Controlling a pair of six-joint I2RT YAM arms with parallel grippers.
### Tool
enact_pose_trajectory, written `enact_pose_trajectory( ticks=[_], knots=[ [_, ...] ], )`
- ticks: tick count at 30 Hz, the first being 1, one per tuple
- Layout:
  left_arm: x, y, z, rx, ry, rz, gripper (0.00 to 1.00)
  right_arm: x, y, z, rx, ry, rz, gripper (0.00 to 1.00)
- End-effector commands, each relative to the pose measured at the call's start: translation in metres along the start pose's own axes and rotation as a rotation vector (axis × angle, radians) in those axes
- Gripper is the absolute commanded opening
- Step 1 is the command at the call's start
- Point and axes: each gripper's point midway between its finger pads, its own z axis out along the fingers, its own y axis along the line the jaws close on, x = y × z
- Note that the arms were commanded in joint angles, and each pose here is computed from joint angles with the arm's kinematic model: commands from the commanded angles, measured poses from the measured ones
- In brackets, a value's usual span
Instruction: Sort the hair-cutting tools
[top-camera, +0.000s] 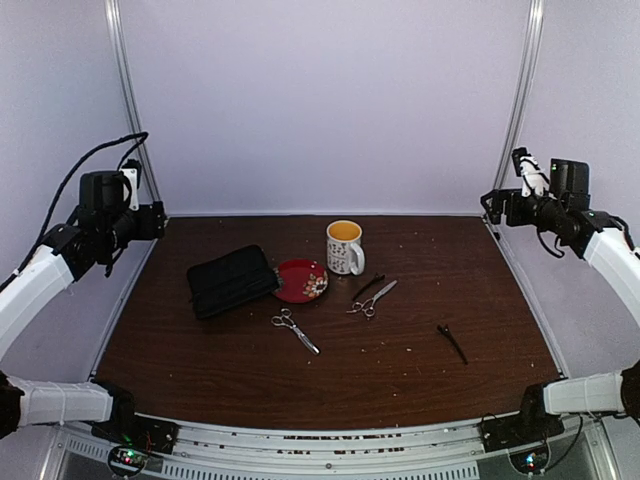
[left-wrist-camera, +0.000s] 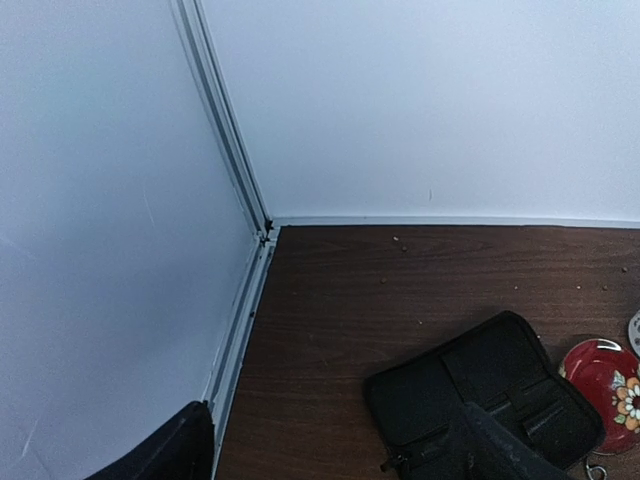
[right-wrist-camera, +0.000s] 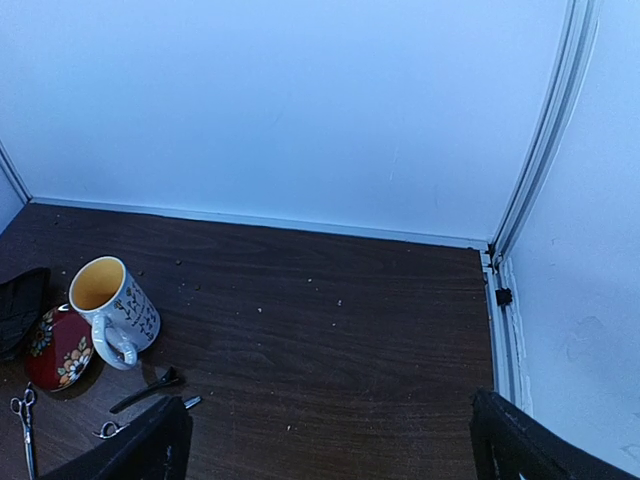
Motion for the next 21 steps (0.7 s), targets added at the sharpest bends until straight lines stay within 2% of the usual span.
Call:
enact_pose_trajectory(
  ticks=[1, 6, 8, 10, 14, 16, 21],
  knots=[
    [-0.01, -0.005, 0.014, 0.077, -0.053, -0.003, 0.8, -0.002, -0.004, 0.014, 0.034, -0.045, 0.005, 1.0],
    [-0.005, -0.031, 0.025, 0.238, -0.039, 0.049, 0.77, 0.016, 0.019, 0.026, -0.093, -0.014, -0.066, 1.0],
    [0.0, -0.047, 0.028, 0.297, -0.018, 0.096, 0.86, 0.023, 0.031, 0.028, -0.161, -0.003, -0.105, 0.99],
    [0.008, -0.065, 0.031, 0.356, 0.012, 0.154, 0.91, 0.028, 0.041, 0.029, -0.218, 0.003, -0.12, 0.99],
    [0.031, -0.103, 0.035, 0.477, 0.082, 0.243, 0.94, 0.033, 0.059, 0.028, -0.32, 0.0, -0.147, 0.97],
    [0.045, -0.125, 0.033, 0.539, 0.124, 0.3, 0.92, 0.035, 0.065, 0.026, -0.358, -0.004, -0.156, 0.95],
    [0.098, -0.179, 0.029, 0.647, 0.295, 0.503, 0.76, 0.04, 0.077, 0.025, -0.43, -0.011, -0.172, 0.93]
  ],
)
